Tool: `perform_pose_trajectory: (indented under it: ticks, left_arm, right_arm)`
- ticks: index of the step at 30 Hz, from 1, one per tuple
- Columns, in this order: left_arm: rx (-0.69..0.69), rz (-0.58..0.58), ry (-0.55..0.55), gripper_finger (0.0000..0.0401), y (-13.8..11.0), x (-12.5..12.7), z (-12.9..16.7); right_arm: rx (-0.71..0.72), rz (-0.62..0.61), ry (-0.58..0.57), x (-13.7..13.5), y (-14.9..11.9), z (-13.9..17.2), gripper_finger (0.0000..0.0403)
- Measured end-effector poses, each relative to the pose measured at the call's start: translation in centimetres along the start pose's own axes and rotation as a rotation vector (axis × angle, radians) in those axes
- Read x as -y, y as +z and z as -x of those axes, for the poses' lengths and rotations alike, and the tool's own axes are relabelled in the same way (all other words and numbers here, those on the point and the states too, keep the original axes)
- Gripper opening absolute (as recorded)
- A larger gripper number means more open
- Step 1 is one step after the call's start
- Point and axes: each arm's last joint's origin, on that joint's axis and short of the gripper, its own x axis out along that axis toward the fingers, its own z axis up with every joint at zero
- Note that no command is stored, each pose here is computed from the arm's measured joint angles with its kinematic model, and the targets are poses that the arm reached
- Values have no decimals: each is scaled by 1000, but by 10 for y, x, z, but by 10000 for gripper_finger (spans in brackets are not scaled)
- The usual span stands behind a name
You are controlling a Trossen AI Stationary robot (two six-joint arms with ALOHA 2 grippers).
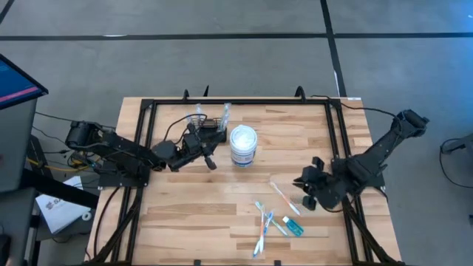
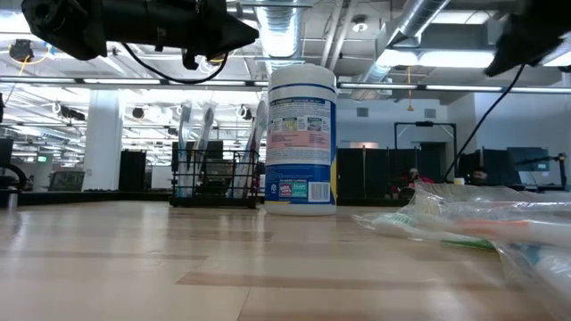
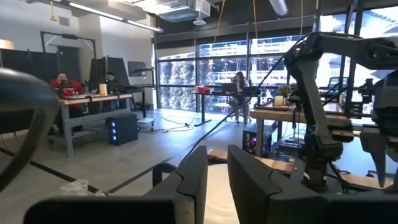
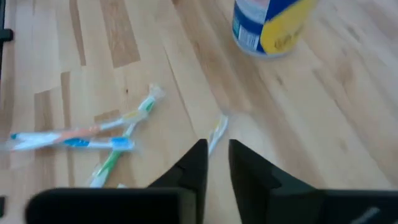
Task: Pick & Place toothbrushing station
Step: Put the top blue mouthwash into the mesh organizer
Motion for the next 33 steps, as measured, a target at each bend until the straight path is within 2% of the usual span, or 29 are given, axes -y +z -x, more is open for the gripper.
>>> perform_pose_trajectory:
  ticks: [5, 13, 25, 33]
  left_arm:
    - [-1, 1, -3, 59, 0, 1, 0]
    - [-4, 4, -29, 59, 0, 6, 4]
    - [-6, 8, -53, 59, 1, 11, 8]
    - [-8, 6, -53, 59, 0, 11, 8]
  right_arm:
    - [-21, -20, -3, -10, -22, 10, 97]
    - [-30, -88, -36, -21, -52, 18, 137]
    - [-45, -77, -131, -33, -83, 13, 168]
    - [-43, -74, -158, -37, -92, 8, 183]
